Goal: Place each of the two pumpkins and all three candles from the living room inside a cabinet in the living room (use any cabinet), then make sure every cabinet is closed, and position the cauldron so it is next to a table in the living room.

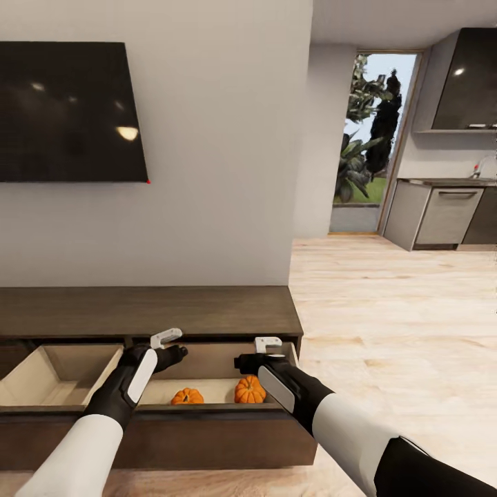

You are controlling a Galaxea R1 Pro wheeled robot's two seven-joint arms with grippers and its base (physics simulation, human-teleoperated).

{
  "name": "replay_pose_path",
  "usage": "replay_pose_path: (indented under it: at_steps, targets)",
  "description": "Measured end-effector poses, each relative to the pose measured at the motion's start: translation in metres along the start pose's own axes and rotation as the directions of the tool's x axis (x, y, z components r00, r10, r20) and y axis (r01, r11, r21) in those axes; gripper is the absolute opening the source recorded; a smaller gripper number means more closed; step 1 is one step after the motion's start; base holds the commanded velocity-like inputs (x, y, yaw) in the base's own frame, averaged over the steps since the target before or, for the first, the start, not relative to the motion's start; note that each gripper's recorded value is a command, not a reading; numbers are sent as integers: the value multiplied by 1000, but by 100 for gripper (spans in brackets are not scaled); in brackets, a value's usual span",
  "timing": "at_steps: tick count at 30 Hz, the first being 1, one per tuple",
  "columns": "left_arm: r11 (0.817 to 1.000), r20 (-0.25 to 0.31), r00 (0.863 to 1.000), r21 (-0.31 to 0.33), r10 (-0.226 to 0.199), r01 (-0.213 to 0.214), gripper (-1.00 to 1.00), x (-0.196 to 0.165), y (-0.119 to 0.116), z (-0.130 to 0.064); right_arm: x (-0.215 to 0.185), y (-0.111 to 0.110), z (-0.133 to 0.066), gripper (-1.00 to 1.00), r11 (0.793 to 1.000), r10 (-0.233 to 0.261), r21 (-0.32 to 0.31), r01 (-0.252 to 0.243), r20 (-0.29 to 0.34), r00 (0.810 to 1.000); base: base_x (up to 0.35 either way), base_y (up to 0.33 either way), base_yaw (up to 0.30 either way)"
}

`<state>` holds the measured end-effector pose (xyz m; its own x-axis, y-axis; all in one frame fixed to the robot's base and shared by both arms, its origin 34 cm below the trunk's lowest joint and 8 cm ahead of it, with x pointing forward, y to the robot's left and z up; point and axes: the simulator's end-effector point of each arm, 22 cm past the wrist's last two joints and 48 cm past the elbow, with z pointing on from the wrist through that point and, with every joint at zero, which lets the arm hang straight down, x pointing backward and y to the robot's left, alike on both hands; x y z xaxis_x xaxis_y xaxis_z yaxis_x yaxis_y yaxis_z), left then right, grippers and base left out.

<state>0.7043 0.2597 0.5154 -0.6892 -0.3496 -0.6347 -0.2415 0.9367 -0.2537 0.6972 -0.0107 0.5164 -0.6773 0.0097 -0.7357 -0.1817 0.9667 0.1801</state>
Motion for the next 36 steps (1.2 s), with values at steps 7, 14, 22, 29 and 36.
replay_pose_path:
  at_steps: [7,14,22,29,36]
  targets:
    - [1000,0,1000,1,1,-1,100,-13,-6,-9,-16,2,-7,100,1000,3,-1,-3,8,1000,-323,90,0]
    - [1000,-1,1000,0,1,-1,100,-25,-10,-17,-30,5,-15,100,1000,3,-2,-3,8,1000,-334,93,0]
    - [1000,0,1000,-1,2,-2,100,-39,-15,-27,-48,8,-24,100,1000,6,-5,-5,18,1000,-334,80,0]
    - [1000,-2,1000,-7,6,-6,100,-50,-18,-35,-65,19,-32,100,999,-43,-12,44,52,998,-334,14,0]
    - [1000,-4,1000,-11,13,-13,100,-53,-20,-38,-56,13,-33,100,999,-36,8,36,11,999,-334,0,0]
